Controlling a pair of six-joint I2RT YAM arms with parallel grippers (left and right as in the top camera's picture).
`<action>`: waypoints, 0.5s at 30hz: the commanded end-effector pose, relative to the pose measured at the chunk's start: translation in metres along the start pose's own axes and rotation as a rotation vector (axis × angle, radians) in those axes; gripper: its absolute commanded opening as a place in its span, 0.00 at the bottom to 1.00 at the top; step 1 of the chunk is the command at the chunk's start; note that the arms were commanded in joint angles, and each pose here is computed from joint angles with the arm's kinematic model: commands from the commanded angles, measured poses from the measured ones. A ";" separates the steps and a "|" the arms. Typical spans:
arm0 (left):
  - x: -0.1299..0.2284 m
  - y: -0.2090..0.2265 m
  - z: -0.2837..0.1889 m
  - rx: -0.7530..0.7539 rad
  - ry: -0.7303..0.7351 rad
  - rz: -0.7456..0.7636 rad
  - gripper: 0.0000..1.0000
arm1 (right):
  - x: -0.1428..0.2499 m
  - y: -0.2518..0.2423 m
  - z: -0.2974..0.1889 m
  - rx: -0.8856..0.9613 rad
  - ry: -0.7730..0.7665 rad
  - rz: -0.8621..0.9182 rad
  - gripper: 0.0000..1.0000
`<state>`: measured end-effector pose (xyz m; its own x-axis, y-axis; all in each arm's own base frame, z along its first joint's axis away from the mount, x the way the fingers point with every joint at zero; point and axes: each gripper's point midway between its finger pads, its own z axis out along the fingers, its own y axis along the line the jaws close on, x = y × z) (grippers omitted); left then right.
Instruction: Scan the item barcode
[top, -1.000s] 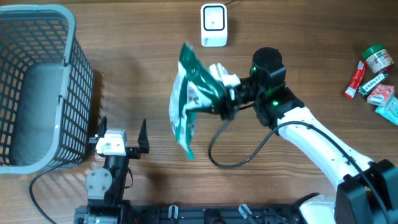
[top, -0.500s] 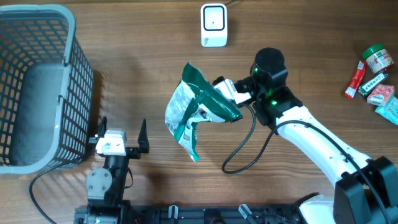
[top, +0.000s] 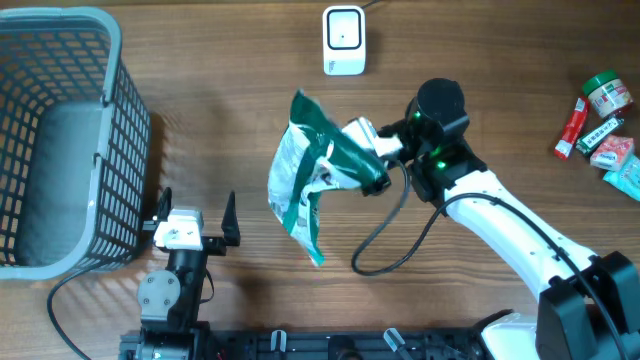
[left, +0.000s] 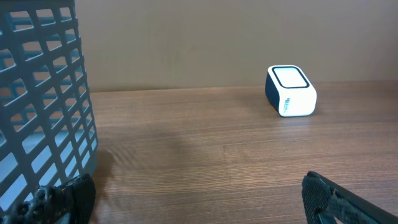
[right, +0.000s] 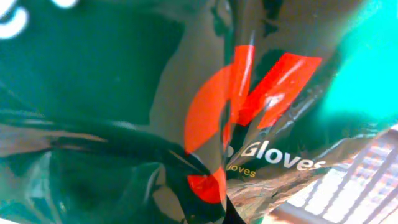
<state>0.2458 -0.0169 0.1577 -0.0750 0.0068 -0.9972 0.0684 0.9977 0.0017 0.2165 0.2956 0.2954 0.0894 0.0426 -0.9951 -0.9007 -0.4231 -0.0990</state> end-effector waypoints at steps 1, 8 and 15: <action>0.001 -0.002 0.000 0.012 -0.001 -0.006 1.00 | 0.006 -0.002 -0.017 0.005 0.001 0.388 0.05; 0.001 -0.002 0.000 0.012 -0.001 -0.006 1.00 | 0.135 -0.078 -0.121 0.927 0.034 1.182 0.05; 0.001 -0.002 0.000 0.012 -0.001 -0.006 1.00 | 0.213 -0.032 -0.178 1.459 0.393 1.420 0.05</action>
<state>0.2458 -0.0169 0.1576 -0.0754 0.0068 -0.9971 0.0687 0.9976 0.0017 0.3186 0.1901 0.0946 -0.9647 0.1129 -0.2381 -0.0660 0.7714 0.6330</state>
